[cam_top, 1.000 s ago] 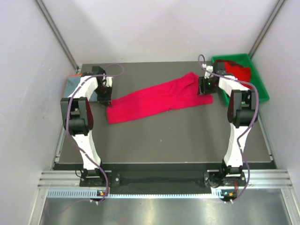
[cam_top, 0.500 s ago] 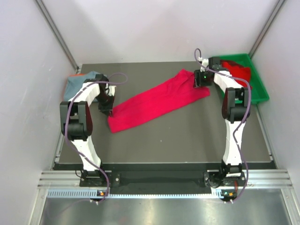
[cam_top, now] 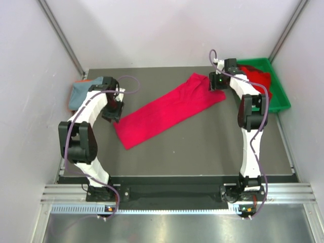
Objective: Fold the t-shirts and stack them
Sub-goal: Fold the tshirt
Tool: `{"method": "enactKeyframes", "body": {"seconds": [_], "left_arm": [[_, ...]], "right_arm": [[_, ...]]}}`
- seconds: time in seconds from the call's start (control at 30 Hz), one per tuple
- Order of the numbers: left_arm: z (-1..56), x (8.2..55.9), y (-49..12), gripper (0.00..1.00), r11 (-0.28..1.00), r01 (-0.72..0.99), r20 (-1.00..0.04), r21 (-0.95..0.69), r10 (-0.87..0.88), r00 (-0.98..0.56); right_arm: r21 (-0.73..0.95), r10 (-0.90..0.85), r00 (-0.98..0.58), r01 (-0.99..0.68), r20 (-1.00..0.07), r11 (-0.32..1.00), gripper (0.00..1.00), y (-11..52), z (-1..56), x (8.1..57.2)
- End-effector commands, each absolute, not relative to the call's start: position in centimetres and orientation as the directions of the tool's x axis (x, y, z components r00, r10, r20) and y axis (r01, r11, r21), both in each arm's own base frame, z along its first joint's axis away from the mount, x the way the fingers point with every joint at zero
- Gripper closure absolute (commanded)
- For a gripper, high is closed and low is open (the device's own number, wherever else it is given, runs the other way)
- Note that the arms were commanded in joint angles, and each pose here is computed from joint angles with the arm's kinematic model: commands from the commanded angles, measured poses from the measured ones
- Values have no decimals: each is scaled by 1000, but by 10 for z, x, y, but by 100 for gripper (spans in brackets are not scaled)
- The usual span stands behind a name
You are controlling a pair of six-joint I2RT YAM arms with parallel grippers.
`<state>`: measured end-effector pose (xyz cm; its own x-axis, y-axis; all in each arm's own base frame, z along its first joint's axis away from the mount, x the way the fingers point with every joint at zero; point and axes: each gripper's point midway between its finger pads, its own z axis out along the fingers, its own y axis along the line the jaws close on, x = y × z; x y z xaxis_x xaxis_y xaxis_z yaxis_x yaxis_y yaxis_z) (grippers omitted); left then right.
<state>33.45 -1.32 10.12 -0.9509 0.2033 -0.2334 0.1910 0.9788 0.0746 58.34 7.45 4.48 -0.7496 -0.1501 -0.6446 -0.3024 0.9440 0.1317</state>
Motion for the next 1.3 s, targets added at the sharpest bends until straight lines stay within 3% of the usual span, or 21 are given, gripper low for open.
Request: {"method": "enactKeyframes", "body": {"seconds": [0.0,0.17,0.33,0.6,1.27], "left_arm": [[137,360,-4,52,972,183,-354,149,225,-908],[114,385,-22,57,974,220,-319,54,226,-920],[81,402,-43,63,970,235,-256,-67,211,-943],[64,422,-54,66,965,234,-244,-120,200,-949],[12,398,-44,68,976,200,-87,-87,193,-977]], "right_arm": [[79,-149,-643,-311,-751,947,43,75,132,585],[170,-90,-672,-311,-735,935,43,90,148,558],[342,-8,-770,-293,-638,893,43,115,122,519],[391,1,-837,-255,-547,884,43,121,82,489],[343,-29,-853,-241,-522,908,42,115,31,523]]}}
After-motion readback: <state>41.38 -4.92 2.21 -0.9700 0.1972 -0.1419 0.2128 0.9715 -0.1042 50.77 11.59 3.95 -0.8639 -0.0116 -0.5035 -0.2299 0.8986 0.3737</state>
